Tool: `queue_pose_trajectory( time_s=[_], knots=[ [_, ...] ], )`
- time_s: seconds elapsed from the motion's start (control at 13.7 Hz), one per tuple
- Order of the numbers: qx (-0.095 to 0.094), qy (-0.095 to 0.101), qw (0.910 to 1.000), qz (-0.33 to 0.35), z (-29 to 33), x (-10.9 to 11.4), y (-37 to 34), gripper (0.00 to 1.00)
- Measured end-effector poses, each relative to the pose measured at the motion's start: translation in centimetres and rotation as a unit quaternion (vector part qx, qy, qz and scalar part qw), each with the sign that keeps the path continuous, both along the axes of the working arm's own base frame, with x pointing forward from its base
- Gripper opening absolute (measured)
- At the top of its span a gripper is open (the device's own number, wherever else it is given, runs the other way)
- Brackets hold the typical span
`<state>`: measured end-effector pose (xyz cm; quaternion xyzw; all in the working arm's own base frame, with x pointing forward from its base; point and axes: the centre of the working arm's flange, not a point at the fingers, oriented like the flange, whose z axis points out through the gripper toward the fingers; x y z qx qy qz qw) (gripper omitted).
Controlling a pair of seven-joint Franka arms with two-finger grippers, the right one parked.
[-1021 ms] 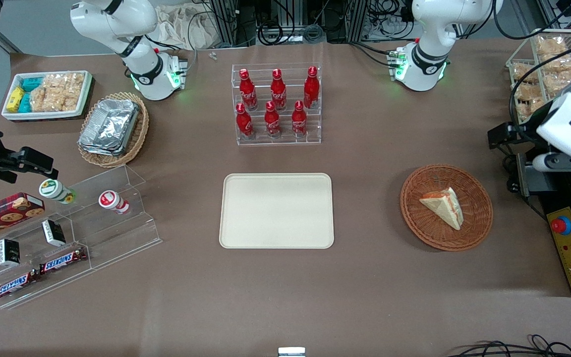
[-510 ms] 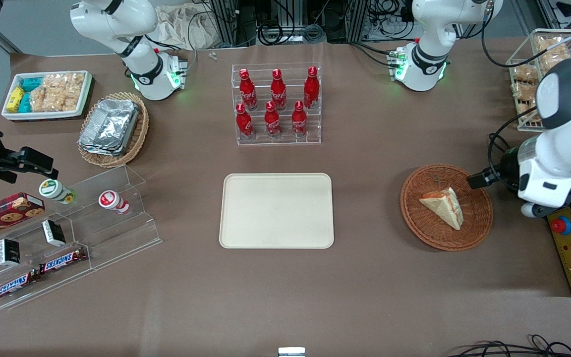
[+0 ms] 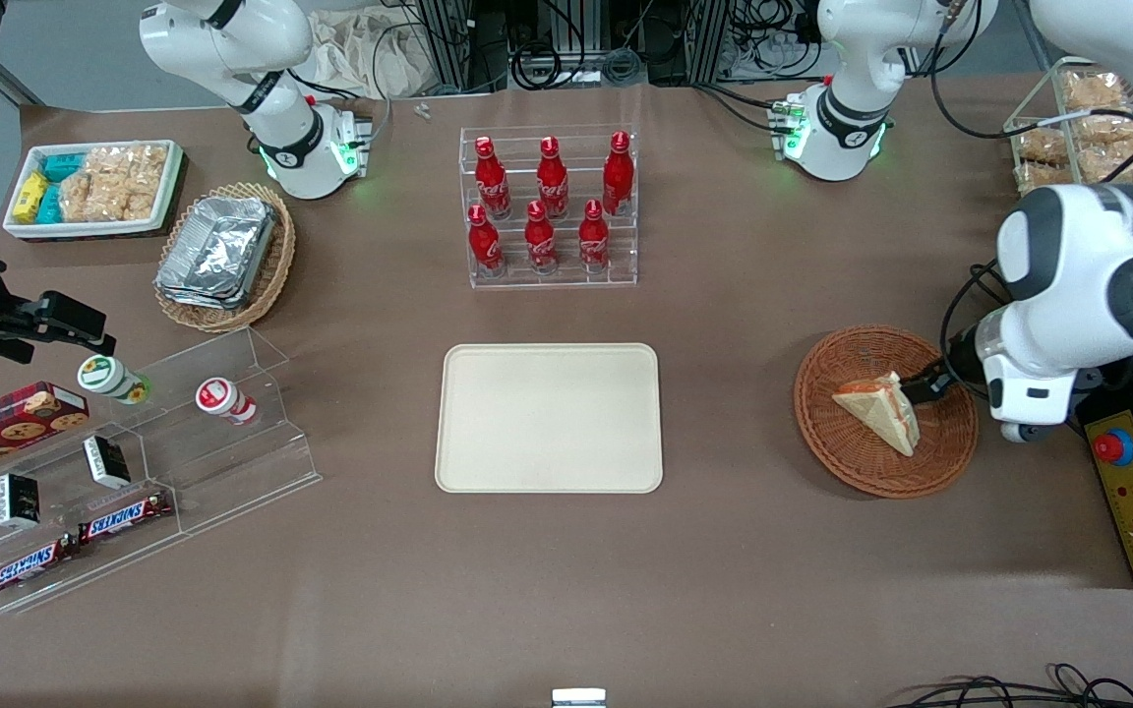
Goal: Place sandwich from basket to tray
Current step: 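Move the left gripper down over the sandwich in the wicker basket, then close the left gripper on the triangular sandwich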
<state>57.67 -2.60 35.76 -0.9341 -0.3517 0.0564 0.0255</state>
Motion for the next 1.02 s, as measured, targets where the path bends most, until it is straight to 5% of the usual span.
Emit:
queue_pose_trajectory(
  time_s=[0.51, 0.88, 1.02],
  knots=[
    [-0.008, -0.038, 0.9978, 0.054, -9.4, -2.4, 0.1, 1.0],
    [-0.009, -0.047, 0.9972, 0.056, -12.1, -2.1, 0.0, 0.47],
    [-0.009, -0.051, 0.9971, 0.056, -11.8, -1.9, 0.0, 0.36]
  ],
)
